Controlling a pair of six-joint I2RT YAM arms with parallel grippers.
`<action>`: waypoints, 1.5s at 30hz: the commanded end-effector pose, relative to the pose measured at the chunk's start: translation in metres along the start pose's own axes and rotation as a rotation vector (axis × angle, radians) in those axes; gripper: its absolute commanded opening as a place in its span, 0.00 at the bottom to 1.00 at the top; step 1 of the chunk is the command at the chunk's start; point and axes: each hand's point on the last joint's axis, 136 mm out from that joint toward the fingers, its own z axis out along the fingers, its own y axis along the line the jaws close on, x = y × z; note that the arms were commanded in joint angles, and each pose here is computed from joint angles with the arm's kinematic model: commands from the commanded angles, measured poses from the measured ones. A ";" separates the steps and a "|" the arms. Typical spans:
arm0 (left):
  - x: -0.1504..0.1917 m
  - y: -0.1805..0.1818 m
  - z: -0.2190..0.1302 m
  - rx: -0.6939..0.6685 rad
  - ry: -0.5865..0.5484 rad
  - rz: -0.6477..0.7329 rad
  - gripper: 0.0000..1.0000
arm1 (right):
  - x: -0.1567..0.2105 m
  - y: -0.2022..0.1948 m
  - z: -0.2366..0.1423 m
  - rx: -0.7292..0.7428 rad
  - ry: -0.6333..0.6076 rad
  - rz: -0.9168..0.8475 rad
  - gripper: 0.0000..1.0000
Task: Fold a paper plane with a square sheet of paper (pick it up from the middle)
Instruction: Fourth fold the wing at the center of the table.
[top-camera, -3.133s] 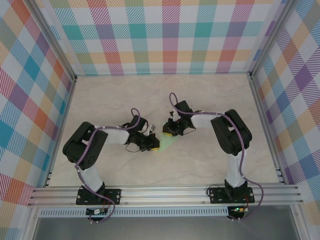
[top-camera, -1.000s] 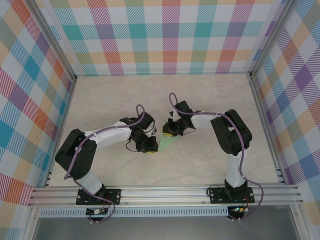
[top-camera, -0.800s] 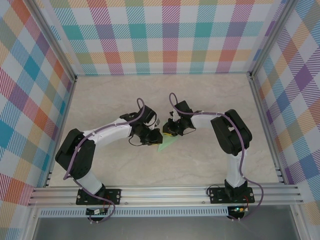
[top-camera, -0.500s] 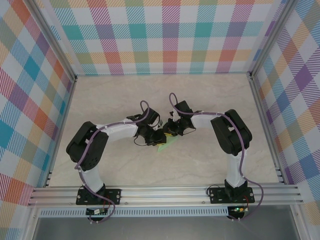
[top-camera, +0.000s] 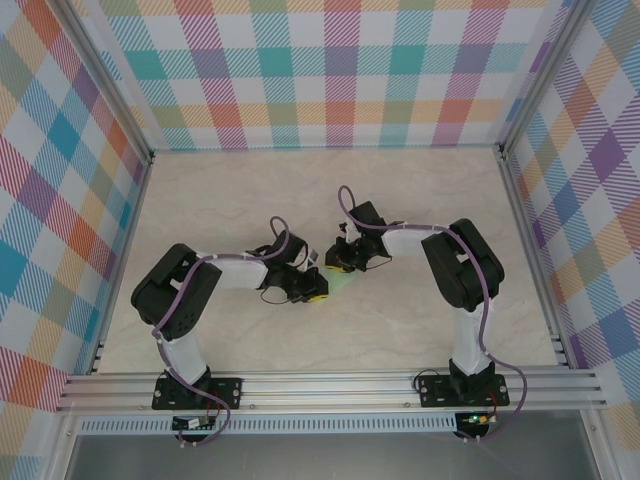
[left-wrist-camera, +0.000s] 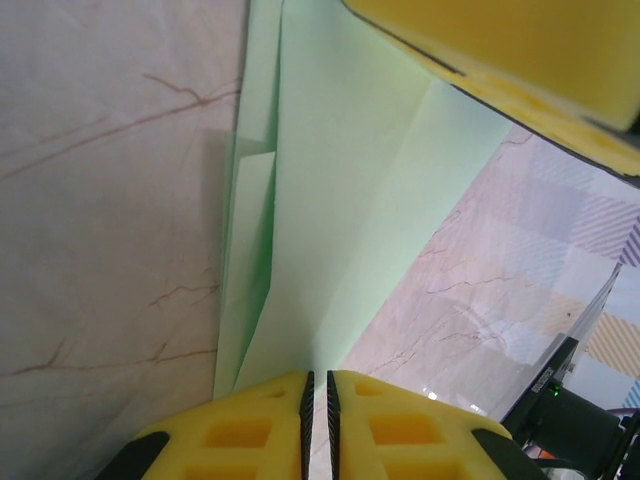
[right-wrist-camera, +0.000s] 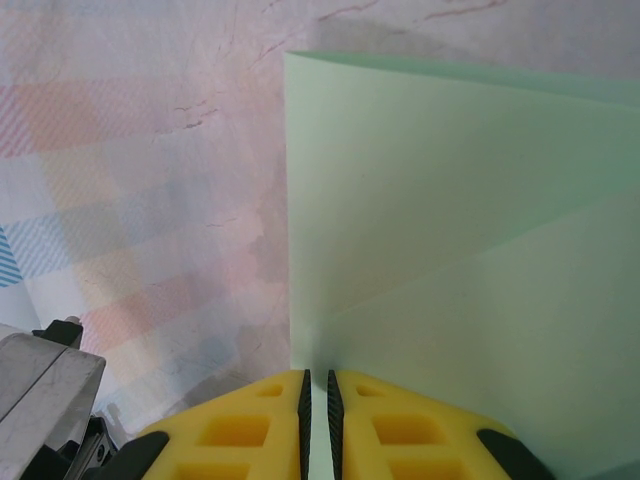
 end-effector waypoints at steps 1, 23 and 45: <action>0.039 0.047 0.007 -0.122 0.105 -0.118 0.16 | 0.035 -0.079 0.018 0.235 0.087 0.098 0.16; 0.040 0.021 -0.034 -0.126 0.052 -0.040 0.16 | 0.035 -0.077 0.019 0.228 0.085 0.103 0.17; -0.030 -0.009 -0.005 -0.056 -0.070 -0.032 0.16 | 0.033 -0.071 0.018 0.205 0.082 0.106 0.17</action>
